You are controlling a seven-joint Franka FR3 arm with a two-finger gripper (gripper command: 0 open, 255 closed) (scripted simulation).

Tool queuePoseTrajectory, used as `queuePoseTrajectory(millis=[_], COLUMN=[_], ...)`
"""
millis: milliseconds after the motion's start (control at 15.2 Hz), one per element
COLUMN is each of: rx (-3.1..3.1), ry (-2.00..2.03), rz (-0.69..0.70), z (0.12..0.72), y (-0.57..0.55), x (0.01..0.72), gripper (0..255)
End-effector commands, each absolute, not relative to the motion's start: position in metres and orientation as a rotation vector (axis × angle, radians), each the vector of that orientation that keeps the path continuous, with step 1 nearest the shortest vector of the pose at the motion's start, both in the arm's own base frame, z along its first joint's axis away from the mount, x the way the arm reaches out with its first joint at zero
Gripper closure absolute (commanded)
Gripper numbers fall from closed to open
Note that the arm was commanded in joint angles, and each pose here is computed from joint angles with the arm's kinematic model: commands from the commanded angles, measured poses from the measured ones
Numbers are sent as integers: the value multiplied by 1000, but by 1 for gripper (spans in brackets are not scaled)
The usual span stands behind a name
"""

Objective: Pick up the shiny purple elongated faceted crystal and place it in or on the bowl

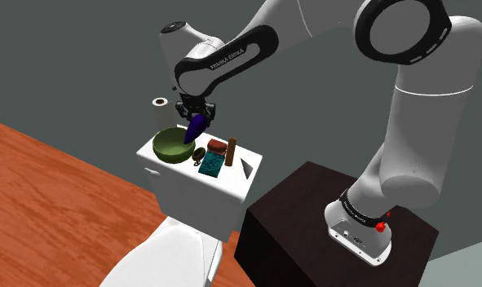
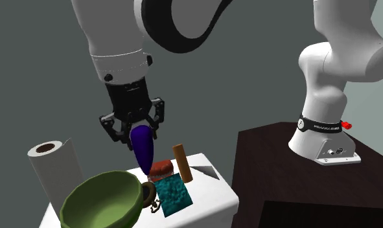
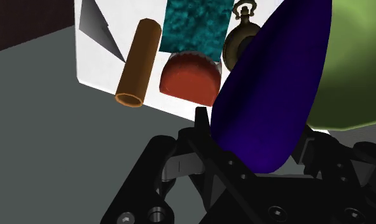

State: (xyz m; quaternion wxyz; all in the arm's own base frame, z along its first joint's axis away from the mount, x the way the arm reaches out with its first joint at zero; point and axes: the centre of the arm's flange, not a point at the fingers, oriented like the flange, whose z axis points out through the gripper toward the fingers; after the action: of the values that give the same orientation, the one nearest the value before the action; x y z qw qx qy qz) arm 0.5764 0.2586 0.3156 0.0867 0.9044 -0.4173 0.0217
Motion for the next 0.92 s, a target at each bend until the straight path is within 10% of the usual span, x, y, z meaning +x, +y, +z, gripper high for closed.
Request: queuePoseTrajectory(millis=[0, 858], rx=[2694, 2694], ry=[-1244, -1244], rz=[65, 65], z=[316, 275], y=[273, 314], x=[600, 660], gripper=[255, 255])
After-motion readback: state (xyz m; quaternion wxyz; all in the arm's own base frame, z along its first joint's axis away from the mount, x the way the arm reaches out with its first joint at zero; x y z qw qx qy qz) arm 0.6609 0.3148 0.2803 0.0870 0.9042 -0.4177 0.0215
